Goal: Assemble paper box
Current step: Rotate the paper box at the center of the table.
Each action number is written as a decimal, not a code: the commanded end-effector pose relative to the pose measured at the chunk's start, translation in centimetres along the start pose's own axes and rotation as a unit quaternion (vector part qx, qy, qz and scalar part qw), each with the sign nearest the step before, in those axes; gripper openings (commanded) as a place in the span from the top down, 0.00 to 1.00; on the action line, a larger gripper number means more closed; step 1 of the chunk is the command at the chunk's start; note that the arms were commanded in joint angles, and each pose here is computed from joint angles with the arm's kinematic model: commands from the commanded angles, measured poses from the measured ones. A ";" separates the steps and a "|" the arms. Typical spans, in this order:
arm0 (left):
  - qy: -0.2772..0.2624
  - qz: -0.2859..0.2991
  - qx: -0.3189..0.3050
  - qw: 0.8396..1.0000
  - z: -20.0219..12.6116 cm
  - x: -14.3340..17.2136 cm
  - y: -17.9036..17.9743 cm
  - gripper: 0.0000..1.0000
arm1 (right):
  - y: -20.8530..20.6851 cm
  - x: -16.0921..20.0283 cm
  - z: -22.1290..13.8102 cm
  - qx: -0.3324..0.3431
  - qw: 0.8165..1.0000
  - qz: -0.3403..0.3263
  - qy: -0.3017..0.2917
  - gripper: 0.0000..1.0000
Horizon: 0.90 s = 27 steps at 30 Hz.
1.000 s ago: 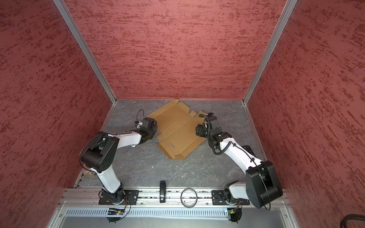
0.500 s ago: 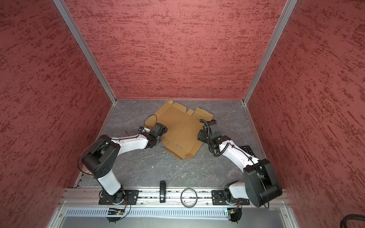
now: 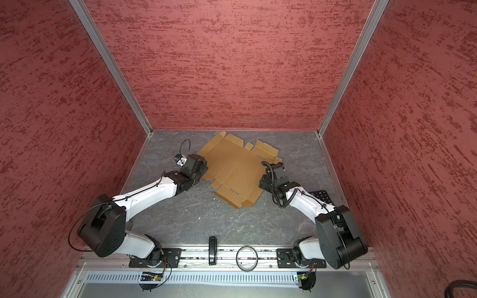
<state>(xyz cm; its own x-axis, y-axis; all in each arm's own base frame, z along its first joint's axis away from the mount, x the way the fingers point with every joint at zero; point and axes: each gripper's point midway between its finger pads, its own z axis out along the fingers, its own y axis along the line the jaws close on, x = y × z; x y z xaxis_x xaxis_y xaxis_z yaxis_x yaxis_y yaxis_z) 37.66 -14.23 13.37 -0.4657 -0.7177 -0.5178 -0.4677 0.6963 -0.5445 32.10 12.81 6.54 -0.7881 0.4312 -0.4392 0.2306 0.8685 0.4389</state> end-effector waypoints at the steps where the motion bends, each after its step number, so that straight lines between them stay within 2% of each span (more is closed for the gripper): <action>1: 0.043 0.086 0.060 0.994 0.2 -0.2 -2.5 0.45 | 0.2 0.3 0.6 -0.017 0.999 0.031 0.002 0.30; 4: 0.077 0.109 0.116 0.984 1.2 -0.5 -4.8 0.50 | 0.2 0.9 1.0 -0.027 0.999 0.040 0.007 0.31; 10: 0.128 0.157 0.161 0.966 4.3 0.6 -7.6 0.63 | 1.0 1.3 1.3 -0.064 0.997 0.051 0.007 0.33; 18: 0.169 0.172 0.135 0.961 8.4 3.6 -6.3 0.71 | 1.3 1.9 1.7 -0.085 0.994 0.062 0.015 0.34; 27: 0.182 0.164 0.093 0.965 10.6 5.4 -3.5 0.73 | 1.4 2.3 2.0 -0.095 0.993 0.074 0.019 0.35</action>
<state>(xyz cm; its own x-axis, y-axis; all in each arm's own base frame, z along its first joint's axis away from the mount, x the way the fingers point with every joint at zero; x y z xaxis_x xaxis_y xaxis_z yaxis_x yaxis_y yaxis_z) 44.76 -20.50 6.08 -0.8164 -0.3877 -0.4280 -0.1268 0.8434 -0.5221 31.61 15.35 4.60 -0.7895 0.5035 -0.3509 0.2161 0.7632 0.6090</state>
